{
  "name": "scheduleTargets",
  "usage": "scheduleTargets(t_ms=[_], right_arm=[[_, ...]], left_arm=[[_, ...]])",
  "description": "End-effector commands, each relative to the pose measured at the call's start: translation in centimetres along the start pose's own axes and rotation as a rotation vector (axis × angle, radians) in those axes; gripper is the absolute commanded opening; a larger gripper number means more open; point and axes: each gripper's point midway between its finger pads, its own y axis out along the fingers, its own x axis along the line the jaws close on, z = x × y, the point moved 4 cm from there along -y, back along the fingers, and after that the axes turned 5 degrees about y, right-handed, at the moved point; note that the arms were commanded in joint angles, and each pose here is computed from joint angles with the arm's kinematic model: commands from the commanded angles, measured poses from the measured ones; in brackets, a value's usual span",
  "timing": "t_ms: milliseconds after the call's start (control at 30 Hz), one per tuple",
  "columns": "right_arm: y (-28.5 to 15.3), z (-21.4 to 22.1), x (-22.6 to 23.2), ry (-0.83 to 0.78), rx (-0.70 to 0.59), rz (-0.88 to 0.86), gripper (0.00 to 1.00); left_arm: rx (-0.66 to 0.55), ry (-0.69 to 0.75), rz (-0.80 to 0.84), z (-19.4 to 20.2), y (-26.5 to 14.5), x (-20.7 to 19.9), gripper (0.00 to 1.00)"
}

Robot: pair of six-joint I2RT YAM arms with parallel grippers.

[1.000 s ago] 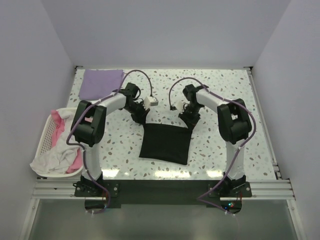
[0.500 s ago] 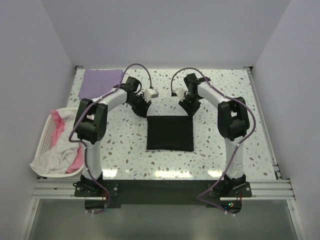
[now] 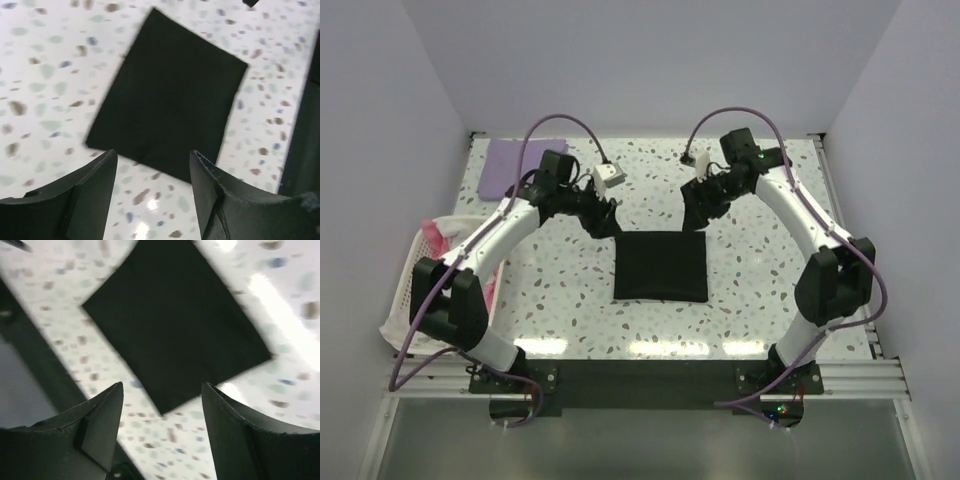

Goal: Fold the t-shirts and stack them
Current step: Fold the tshirt

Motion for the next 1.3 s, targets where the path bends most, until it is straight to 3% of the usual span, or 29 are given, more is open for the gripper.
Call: scheduleTargets(t_ms=[0,67,200,333,567,800,967,1267], right_arm=[[0.6,2.4,6.3,0.255,0.013,-0.388,0.66],[1.6,3.4,8.4,0.403,0.02,-0.547,0.64],[3.4,5.0,10.8,0.47,0.076,-0.634,0.53],[5.6,6.5,11.3,0.507,0.133,-0.641,0.46],[9.5,8.9,9.3,0.576,0.234,-0.6,0.43],[12.5,12.3,6.5,0.646,0.305,-0.554,0.38],[13.5,15.1,4.4,0.667,0.356,-0.556,0.34],[12.7,17.3,2.9,0.685,0.357,-0.58,0.33]], left_arm=[[0.003,-0.233,0.341,2.9,2.2,-7.8,0.64],[-0.005,-0.264,0.504,2.8,3.3,-11.5,0.62],[0.02,-0.43,0.646,4.0,4.7,-15.4,0.6],[0.036,-0.49,0.664,5.0,6.3,-15.3,0.59],[0.119,-0.548,0.615,7.4,9.8,-13.6,0.57],[0.267,-0.641,0.595,13.9,11.8,-12.9,0.55],[0.292,-0.766,0.592,17.4,11.5,-11.6,0.53],[0.31,-0.753,0.6,19.4,10.3,-11.9,0.53]])
